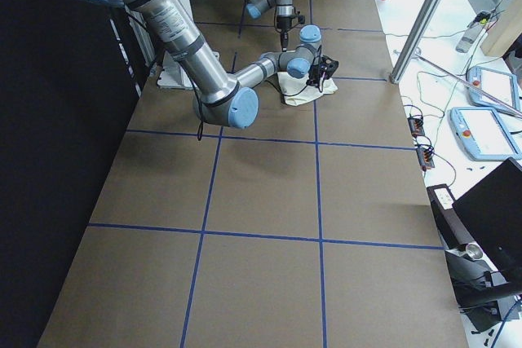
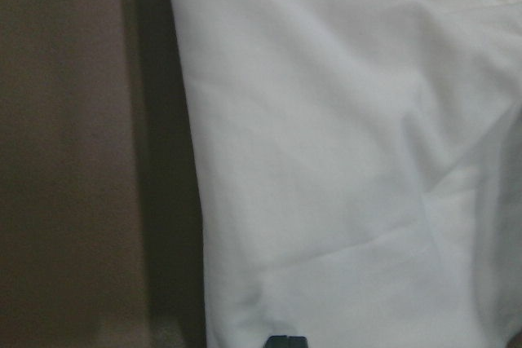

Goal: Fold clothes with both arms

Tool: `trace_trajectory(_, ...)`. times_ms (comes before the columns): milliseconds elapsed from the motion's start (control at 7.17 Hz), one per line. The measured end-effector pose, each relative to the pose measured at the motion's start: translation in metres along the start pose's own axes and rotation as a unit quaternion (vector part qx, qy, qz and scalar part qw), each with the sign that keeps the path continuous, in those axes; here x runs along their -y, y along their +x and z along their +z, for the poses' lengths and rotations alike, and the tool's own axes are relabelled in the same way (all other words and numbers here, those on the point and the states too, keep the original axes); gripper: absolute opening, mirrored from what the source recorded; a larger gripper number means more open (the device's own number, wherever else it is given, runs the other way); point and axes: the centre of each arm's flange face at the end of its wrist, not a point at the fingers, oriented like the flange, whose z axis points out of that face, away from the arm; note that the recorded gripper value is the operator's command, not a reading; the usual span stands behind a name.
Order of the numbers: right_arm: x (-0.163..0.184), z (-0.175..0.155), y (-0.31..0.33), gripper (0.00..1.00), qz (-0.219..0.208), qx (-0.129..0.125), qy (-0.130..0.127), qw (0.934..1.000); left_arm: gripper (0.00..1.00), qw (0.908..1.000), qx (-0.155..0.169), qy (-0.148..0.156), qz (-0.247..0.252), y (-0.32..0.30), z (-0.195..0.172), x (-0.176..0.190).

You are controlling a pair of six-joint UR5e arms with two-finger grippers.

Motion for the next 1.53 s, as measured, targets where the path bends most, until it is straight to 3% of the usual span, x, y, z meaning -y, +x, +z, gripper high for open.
trace_trajectory(279, 0.01, -0.003, 0.001, 0.0, -0.004, 0.0, 0.003, 1.0, 0.0, 0.9999, 0.005, 0.009, 0.007, -0.008, -0.008, 0.012)
trace_trajectory(558, 0.037, -0.006, 0.013, 0.0, -0.015, -0.006, 0.007, 0.9998, 0.0, 0.9993, 0.014, 0.036, 0.004, -0.025, -0.037, 0.045)
trace_trajectory(837, 0.083, -0.027, 0.033, 0.0, -0.012, -0.009, -0.017, 0.9997, 0.0, 0.9954, 0.048, 0.069, 0.047, -0.05, -0.085, 0.079)
trace_trajectory(1116, 0.16, -0.069, 0.109, 0.0, -0.037, -0.014, -0.031, 0.9987, 0.0, 0.981, 0.104, 0.093, 0.135, -0.101, -0.165, 0.103)
trace_trajectory(1535, 0.292, -0.153, 0.28, 0.0, -0.131, -0.022, -0.026, 0.9907, 0.0, 0.9491, 0.177, 0.11, 0.236, -0.22, -0.33, 0.165)
